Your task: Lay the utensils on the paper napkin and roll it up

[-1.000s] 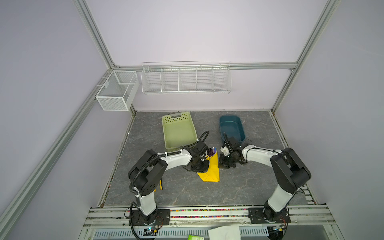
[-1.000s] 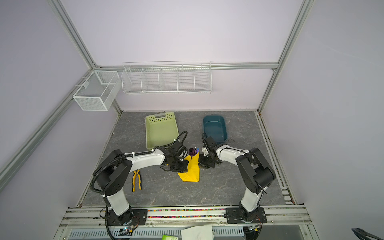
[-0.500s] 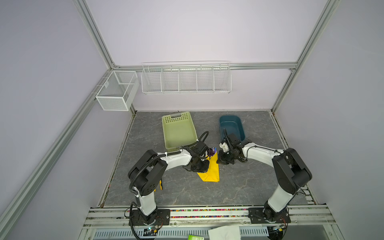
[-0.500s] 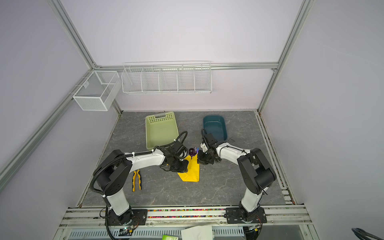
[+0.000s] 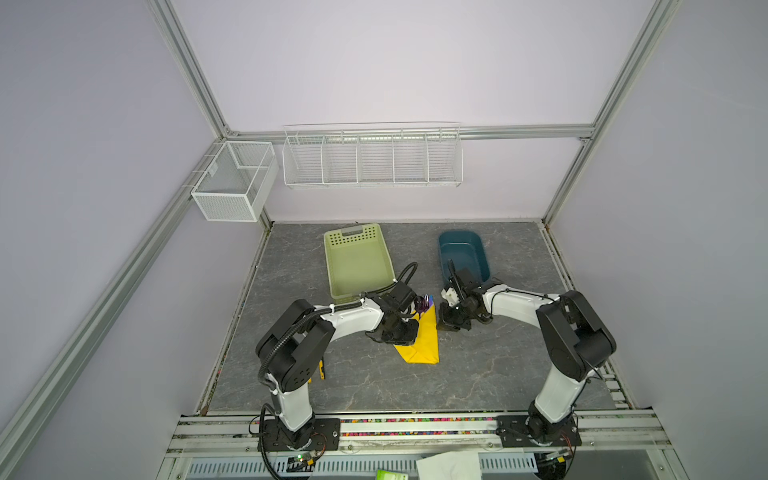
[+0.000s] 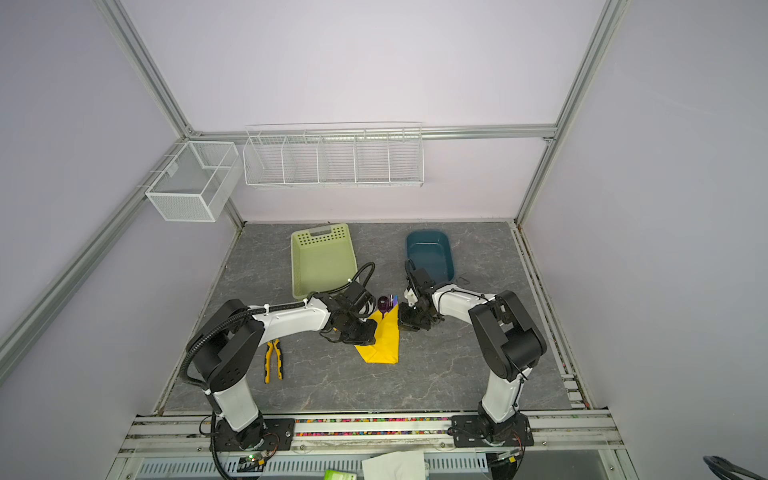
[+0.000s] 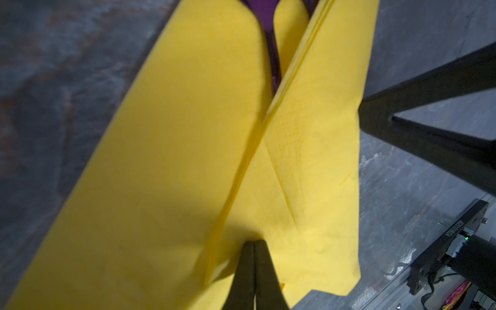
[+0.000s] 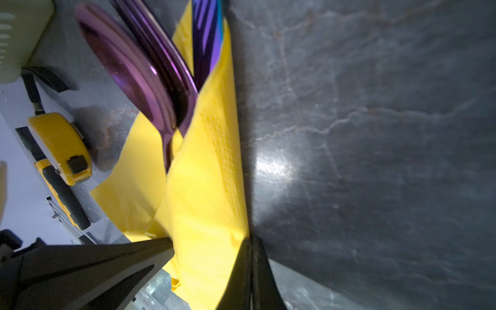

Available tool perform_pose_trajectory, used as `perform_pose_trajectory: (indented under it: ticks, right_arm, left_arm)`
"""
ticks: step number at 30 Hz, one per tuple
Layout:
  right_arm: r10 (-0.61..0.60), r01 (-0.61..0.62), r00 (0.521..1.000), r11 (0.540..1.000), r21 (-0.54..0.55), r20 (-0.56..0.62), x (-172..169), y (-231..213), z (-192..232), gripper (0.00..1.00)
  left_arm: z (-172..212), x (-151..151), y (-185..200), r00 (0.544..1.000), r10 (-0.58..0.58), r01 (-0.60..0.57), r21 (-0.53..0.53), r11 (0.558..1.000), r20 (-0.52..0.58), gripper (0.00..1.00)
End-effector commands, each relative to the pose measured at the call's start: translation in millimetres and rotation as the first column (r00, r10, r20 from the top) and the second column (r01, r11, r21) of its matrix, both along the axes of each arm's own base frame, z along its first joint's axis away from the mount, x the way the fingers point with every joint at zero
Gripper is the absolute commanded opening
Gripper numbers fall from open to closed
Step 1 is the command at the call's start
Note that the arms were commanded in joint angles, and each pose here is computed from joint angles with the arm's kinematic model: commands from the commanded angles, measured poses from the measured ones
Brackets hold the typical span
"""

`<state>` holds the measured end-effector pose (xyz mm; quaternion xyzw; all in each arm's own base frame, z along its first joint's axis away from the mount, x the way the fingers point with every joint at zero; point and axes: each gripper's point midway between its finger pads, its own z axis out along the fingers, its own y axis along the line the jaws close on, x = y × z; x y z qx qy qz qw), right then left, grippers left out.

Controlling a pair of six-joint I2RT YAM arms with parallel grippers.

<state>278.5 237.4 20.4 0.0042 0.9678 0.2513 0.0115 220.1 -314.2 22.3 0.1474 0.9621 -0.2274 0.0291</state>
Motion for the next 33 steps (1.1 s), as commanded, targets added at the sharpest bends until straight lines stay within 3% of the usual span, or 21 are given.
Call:
perform_pose_trajectory:
  ticks: [1, 11, 22, 33]
  right_arm:
    - [0.014, -0.016, 0.998, 0.999, 0.032, 0.058, 9.5, 5.0, 26.7, 0.07]
    - [0.022, -0.025, 0.999, 0.997, 0.07, 0.047, 23.3, 18.3, 25.8, 0.07]
    - [0.06, -0.062, 0.998, 0.994, -0.085, -0.019, 13.1, -9.9, -14.9, 0.07]
    - [0.058, -0.055, 0.995, 0.998, -0.039, 0.084, 34.0, 0.3, 29.2, 0.07]
  left_arm:
    - [-11.3, -5.5, 14.5, 1.0, -0.012, 0.012, 0.079, 0.997, -0.005, 0.0]
    - [-11.1, -4.4, 14.0, 1.0, -0.014, 0.014, 0.081, 0.997, -0.003, 0.0]
    - [-10.9, -4.8, 13.6, 1.0, -0.011, 0.011, 0.077, 0.997, -0.005, 0.0]
    - [-11.2, -5.2, 15.2, 1.0, -0.008, 0.009, 0.081, 0.997, -0.003, 0.0]
